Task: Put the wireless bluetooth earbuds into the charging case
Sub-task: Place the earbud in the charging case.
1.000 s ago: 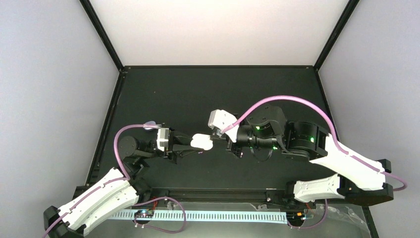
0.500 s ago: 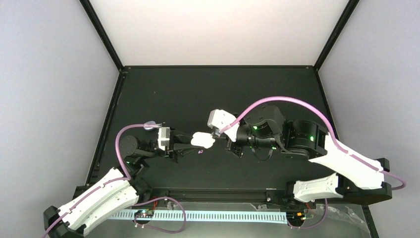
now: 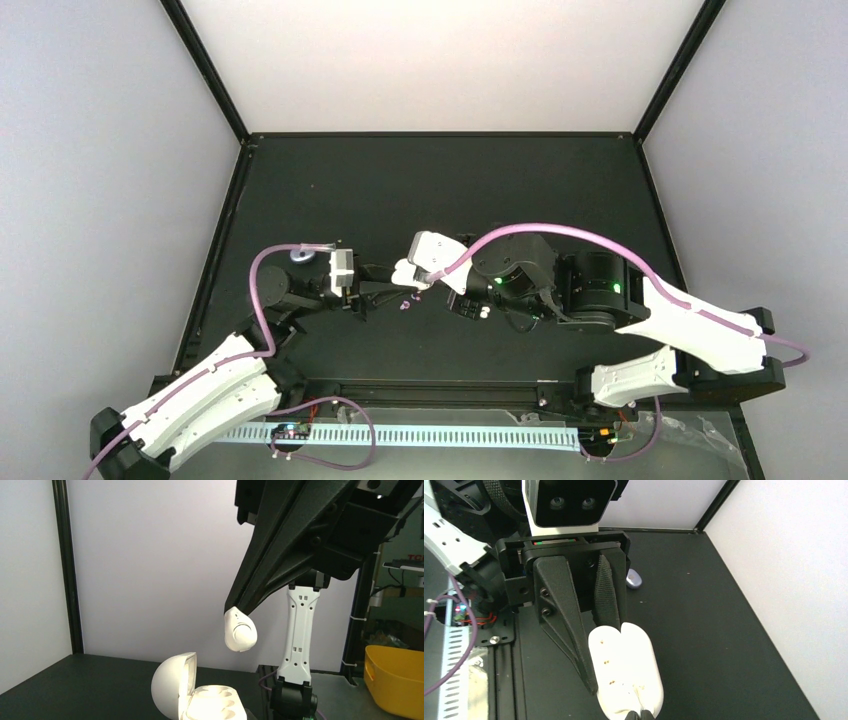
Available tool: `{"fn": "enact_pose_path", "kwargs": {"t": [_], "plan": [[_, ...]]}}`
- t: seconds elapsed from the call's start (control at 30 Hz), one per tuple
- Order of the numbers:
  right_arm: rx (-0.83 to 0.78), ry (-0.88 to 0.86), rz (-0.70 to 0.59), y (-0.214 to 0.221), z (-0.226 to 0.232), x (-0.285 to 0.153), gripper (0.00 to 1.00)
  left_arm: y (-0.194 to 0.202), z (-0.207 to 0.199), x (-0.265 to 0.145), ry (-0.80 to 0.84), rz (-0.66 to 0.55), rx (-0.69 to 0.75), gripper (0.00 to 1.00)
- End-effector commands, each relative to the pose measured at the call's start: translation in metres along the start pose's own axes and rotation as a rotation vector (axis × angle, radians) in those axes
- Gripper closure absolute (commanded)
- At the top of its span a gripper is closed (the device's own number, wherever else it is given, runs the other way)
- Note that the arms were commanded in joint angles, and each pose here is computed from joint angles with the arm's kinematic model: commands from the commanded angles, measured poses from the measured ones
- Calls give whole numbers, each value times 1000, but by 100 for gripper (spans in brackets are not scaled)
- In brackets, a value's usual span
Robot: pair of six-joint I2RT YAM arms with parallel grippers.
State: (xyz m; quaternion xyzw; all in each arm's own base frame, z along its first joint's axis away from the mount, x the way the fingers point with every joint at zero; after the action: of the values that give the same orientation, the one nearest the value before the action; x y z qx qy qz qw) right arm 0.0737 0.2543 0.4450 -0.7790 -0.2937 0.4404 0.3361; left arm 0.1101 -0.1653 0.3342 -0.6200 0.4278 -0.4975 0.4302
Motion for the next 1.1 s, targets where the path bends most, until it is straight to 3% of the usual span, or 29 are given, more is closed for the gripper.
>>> {"fn": "enact_pose_path", "kwargs": {"t": [0.0,0.33,1.07], "plan": [[-61,110,32,-3,-2,-2,99,-15,-2,3,-8,-26,44,99],[-139,180,90,1,10,10,99,-14,2,5,-38,-28,48,99],[-136,203,138,3,18,32,99,-18,-3,1,-28,-57,45,99]]}}
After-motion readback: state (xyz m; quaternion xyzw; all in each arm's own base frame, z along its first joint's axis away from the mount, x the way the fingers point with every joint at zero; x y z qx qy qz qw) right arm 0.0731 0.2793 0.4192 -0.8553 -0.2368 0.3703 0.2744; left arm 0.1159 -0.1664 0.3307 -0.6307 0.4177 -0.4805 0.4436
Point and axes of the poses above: each gripper's point midway between its finger pads, its own x axis out along the fingers, its own z axis along the line the jaws close on, y = z × x, the point moved 9 cm from there along -x, back along the fingers, and after that the axes turned 6 degrees about -x, right-handed, at the moved point
